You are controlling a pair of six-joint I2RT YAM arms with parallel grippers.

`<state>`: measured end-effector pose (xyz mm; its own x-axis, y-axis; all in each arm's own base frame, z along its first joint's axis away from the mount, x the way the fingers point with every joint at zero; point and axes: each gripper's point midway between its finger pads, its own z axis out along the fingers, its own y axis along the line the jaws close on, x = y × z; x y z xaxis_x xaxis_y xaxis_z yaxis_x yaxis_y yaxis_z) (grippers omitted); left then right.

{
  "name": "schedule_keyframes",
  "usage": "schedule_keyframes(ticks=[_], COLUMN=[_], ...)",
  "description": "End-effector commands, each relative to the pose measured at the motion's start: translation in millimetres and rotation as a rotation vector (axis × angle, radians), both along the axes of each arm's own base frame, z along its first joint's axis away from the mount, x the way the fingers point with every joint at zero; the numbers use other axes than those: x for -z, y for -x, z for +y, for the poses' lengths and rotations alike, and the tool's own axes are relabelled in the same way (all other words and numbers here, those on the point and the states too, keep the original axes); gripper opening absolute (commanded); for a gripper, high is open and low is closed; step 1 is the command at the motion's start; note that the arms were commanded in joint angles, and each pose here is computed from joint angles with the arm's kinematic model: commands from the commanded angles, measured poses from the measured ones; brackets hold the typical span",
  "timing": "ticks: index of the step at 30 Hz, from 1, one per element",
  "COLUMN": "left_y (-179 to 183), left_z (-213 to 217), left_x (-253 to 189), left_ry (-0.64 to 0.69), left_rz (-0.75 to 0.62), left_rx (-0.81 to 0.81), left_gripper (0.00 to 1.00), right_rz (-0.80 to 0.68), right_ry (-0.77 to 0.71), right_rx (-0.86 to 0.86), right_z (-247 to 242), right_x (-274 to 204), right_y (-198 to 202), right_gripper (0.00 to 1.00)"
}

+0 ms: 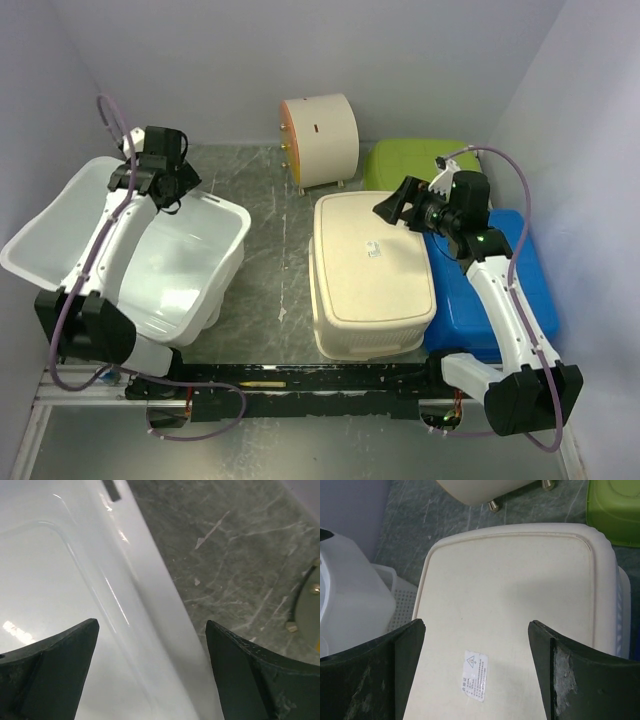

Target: Turn the large container upside down

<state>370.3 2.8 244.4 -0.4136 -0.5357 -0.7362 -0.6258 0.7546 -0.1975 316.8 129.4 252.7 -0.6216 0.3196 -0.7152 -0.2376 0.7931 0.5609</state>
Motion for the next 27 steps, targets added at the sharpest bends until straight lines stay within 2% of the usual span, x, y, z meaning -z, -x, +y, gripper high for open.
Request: schedule_keyframes(ticks=[1,3,5,10,12,13,20,27], left_y=[-9.0,-12.7,-13.1,-16.1,-15.0,-14.8,-11.2,0.9], left_z=[0.2,-5.2,-11.8,-43.8,-58.8,-66.3,-120.1,-178.6], left_x=[27.4,29.5,19.4,-38.6,-65.5,-77.6,-172.7,-253.5], left_ry=[-0.017,0.009,0.034,0.08,0.099,0.107,0.224,0.441], left_rz=[0.071,0.086,0.069,-0.106,-0.168,-0.195,-0.423,-0.672], left_rx=[0.012,0.019,0.03,0.168,0.233,0.266,0.515,0.804], left_gripper=[0.96,0.89,0.77,0.38,0.16,0.08,0.07,0.07], right_rz=[-0.028,-0.029,-0.032,-0.034,-0.031,-0.028,-0.043,-0.062], right_ry=[0.023,0.033,0.042,0.034,0.023,0.016,0.012,0.033], right_rx=[-0.001,0.004,0.01,0.013,0.009,0.007,0.011,0.035], right_z=[-3.2,-5.2,-7.1,-6.4,-4.3,-3.1,-2.9,-8.6], right_x=[-5.1,-5.9,-6.7,-6.0,-5.9,-6.0,-13.9,-21.0], right_y=[10.3,12.9,14.1,12.2,9.3,8.0,3.5,6.5], right_gripper=[0.86,0.86,0.86,0.86,0.86,0.86,0.86,0.86])
